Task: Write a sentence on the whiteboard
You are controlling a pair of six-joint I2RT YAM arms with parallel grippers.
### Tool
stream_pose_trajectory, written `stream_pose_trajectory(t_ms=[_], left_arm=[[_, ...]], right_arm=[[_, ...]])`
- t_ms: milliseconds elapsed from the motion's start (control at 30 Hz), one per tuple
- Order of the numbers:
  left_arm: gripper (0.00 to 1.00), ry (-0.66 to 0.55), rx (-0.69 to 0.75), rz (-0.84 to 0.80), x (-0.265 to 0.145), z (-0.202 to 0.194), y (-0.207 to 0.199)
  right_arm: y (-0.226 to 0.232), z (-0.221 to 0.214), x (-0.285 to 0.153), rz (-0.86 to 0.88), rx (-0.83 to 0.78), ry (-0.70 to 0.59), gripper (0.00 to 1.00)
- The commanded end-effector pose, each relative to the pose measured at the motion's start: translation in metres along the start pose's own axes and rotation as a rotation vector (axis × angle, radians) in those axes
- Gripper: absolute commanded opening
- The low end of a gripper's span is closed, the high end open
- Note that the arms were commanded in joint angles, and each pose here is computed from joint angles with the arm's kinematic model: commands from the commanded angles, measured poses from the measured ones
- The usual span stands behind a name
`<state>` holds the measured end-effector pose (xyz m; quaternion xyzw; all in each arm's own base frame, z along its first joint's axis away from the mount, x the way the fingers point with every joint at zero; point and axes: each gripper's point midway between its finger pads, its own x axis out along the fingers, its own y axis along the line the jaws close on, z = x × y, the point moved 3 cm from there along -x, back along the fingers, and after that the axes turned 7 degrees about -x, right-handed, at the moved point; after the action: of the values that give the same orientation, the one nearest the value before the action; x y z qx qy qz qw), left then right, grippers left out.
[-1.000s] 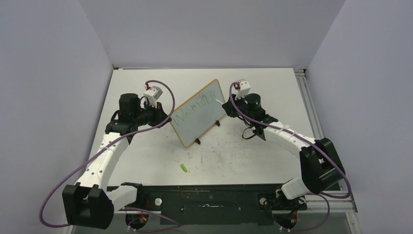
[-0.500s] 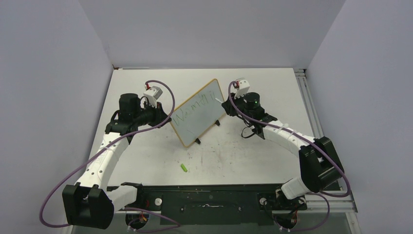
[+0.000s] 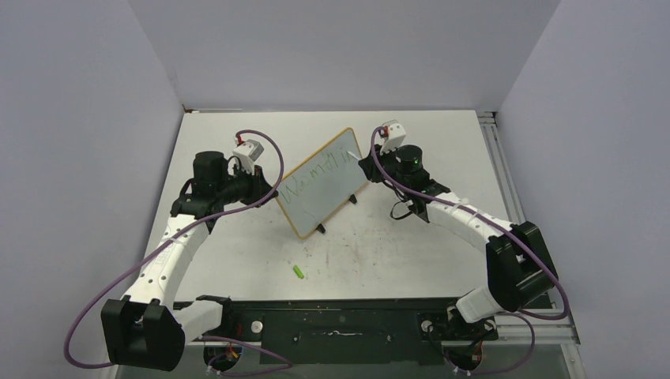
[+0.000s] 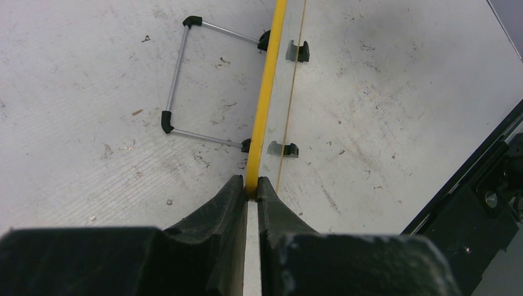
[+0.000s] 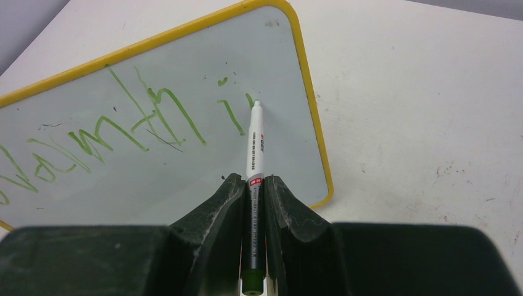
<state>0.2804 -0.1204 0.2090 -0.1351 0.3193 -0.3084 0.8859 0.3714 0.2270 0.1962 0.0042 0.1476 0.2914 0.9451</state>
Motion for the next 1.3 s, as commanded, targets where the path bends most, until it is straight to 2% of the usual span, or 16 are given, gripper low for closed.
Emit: stream_pose_trajectory(t_ms=[0,400,900,1267], left_arm=[[0.00,0.020,0.015,0.018,-0.002,0.001,0.003],[0.00,0.020,0.014,0.018,-0.002,0.001,0.003],[0.00,0.018,0.015,0.020,-0.002,0.001,0.003],[0.00,0.015,0.017,0.027,-0.002,0.002,0.004]], right_arm=[[-0.001,0.031,0.010,-0.015,-0.026,-0.099,0.05],[-0.011,0.023,0.016,-0.046,-0.013,-0.086,0.05],[-0.012,-0.011,0.015,-0.051,0.002,-0.005,0.05],[-0.012,-0.007,0.009,-0.063,0.002,-0.010,0.05]])
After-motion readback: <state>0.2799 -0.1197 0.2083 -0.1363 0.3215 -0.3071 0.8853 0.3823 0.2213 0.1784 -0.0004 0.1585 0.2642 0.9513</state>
